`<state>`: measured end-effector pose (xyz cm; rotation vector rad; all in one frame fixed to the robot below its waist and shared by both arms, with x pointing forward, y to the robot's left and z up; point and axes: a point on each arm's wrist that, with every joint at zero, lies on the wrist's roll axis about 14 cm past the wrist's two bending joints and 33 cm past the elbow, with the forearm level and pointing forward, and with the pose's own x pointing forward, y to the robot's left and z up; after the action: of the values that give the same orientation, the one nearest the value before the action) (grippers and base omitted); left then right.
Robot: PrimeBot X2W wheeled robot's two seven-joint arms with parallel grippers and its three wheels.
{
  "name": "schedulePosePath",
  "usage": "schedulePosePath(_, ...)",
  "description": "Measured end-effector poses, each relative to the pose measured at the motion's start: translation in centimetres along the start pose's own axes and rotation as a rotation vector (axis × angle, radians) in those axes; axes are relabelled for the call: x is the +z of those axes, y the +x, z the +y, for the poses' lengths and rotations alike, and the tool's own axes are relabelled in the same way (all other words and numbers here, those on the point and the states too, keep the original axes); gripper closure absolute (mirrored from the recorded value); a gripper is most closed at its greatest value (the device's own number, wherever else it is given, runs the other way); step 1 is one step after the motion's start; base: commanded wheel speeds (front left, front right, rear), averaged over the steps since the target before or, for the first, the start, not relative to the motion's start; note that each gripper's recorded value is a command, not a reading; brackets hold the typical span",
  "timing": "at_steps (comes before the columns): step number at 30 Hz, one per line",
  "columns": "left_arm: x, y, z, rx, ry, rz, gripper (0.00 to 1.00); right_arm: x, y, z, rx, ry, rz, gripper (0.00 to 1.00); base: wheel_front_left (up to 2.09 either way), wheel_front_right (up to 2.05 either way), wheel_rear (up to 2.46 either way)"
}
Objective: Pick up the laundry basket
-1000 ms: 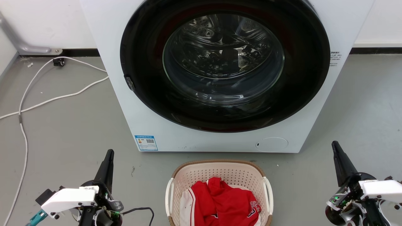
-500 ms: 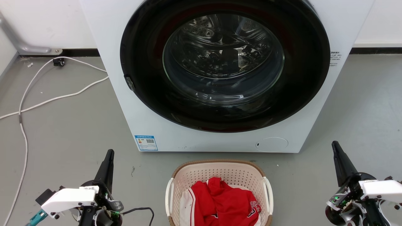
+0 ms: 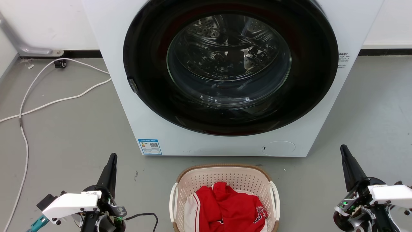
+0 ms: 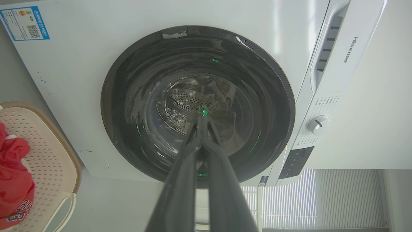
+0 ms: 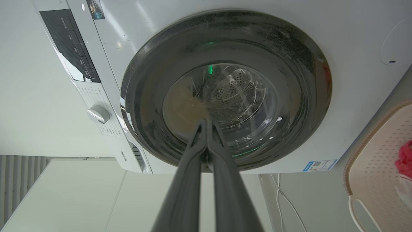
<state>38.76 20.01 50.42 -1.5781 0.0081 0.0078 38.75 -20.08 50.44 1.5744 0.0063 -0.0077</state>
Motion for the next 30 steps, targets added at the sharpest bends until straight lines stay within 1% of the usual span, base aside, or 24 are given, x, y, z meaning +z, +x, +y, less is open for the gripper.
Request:
schedulePosePath(27,0.0,0.0,0.1,0.003,0.004,-0.001,1.0,0.0,0.0,-0.1,-0.002,0.002,0.0,1.0,0.0,0.0,0.0)
schedulePosePath(28,0.0,0.0,0.1,0.003,0.004,-0.001,0.0,0.0,0.0,-0.1,-0.002,0.002,0.0,0.0,0.0,0.0,0.0)
schedulePosePath(30,-0.1,-0.4,1.0,0.031,0.0,-0.001,0.0,0.0,-0.4,-1.1,-0.031,0.005,-0.002,0.0,0.0,0.0,0.0)
